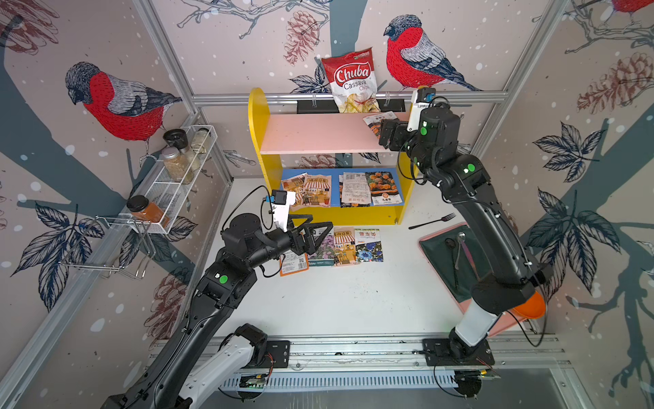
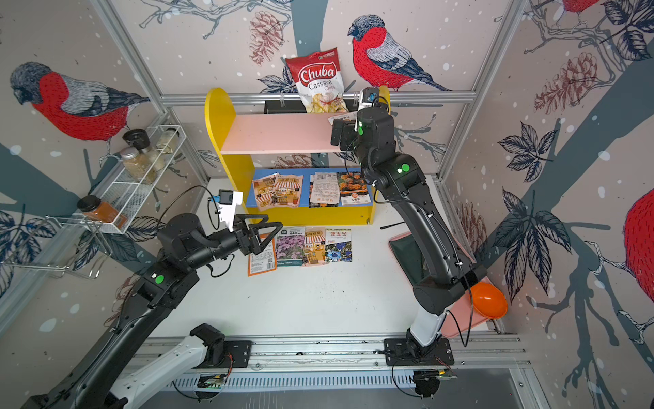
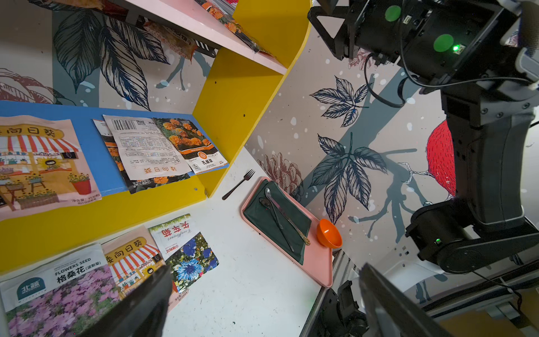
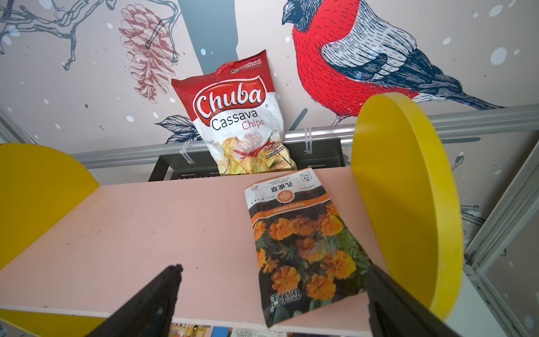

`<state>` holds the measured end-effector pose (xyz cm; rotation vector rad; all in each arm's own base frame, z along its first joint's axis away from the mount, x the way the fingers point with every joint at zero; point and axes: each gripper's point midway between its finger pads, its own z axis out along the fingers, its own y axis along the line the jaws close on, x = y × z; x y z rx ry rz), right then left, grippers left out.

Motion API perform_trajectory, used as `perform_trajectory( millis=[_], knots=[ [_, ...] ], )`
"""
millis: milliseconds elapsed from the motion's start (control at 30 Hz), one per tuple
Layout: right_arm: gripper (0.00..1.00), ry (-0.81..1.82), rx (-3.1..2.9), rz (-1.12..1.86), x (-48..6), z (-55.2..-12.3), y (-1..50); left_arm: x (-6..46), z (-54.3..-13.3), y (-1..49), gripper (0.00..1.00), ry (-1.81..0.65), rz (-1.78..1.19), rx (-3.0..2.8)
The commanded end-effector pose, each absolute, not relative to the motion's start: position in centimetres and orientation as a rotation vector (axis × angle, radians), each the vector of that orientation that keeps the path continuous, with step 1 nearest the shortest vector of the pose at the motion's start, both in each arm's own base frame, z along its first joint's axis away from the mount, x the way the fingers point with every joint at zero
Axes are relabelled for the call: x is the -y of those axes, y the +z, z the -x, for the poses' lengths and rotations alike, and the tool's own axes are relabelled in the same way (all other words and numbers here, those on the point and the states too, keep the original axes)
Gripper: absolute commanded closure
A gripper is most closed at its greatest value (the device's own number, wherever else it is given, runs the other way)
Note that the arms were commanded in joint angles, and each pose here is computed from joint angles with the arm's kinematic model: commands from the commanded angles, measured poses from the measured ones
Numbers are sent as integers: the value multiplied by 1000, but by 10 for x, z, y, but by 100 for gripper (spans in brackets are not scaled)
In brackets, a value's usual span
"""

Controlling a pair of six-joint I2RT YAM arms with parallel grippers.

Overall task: Take the seed bag off the shelf
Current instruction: Pick up the seed packet from the shelf.

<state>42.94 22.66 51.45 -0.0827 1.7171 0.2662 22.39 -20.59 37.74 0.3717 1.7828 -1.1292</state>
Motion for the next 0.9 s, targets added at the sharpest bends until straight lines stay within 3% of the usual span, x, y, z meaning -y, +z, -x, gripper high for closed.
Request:
perform_trajectory(
  millis=[0,533,867],
  knots=[
    [0,302,-1745,116,-230,-439,507,207,-222,392,1,-1145,-388,-1723],
    [0,235,-1798,109,-222,-492,473,208,-223,387,1,-1142,-386,-1736],
    [0,216,-1853,134,-222,-499,452,211,-227,384,1,-1141,-387,-1740]
  ],
)
